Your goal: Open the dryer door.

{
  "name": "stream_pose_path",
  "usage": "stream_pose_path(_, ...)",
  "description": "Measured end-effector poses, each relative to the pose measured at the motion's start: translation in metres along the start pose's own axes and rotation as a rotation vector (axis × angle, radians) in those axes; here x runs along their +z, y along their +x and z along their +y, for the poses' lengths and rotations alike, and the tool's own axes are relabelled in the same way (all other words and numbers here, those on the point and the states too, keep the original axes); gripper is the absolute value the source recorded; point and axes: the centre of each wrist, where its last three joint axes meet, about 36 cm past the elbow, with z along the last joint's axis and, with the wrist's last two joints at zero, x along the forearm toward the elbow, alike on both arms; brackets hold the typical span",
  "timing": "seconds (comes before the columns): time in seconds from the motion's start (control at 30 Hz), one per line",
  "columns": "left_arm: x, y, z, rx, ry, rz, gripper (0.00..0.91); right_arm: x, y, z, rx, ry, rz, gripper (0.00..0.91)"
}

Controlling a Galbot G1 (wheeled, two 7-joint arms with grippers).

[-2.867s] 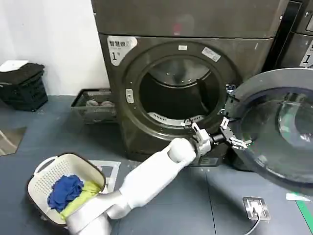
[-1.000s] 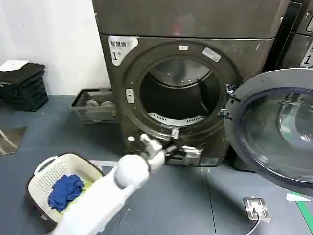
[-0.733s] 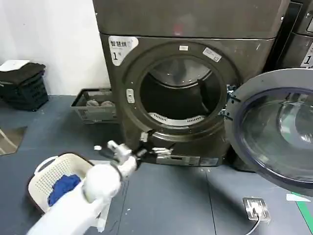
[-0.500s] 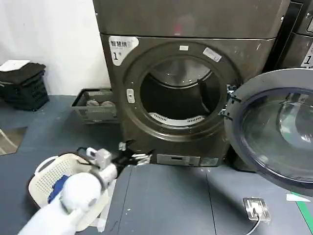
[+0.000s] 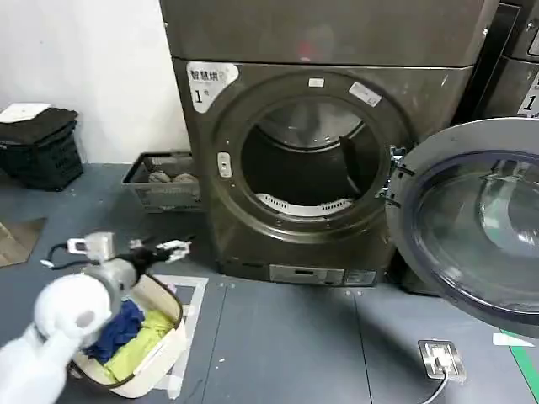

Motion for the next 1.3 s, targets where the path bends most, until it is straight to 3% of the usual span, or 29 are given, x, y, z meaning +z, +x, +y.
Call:
stream_pose_path(0.17,-0.017,-0.005,0.023,-0.079,-0.025,0.063,0.907,0.0,-0.002,0.008,-0.015,-0.007,0.001,0.907)
stream_pose_path(0.37,-0.04,-0.008,0.048,-0.128,0.121,0.213,0.907,-0.001,-0.004,0.012,-0.022,-0.011,0.001,0.907)
stream_pose_path(0.67,-0.05,-0.015,0.096,-0.167,0.285,0.397,0.907,-0.001,-0.009,0.013,-0.027,-0.008,0.001,0.907)
stream_pose_path(1.3,-0.071,-0.012,0.156,-0.284,0.522,0.512,0.907,0.006,-0.007,0.011,-0.029,-0.015,0.009,0.907)
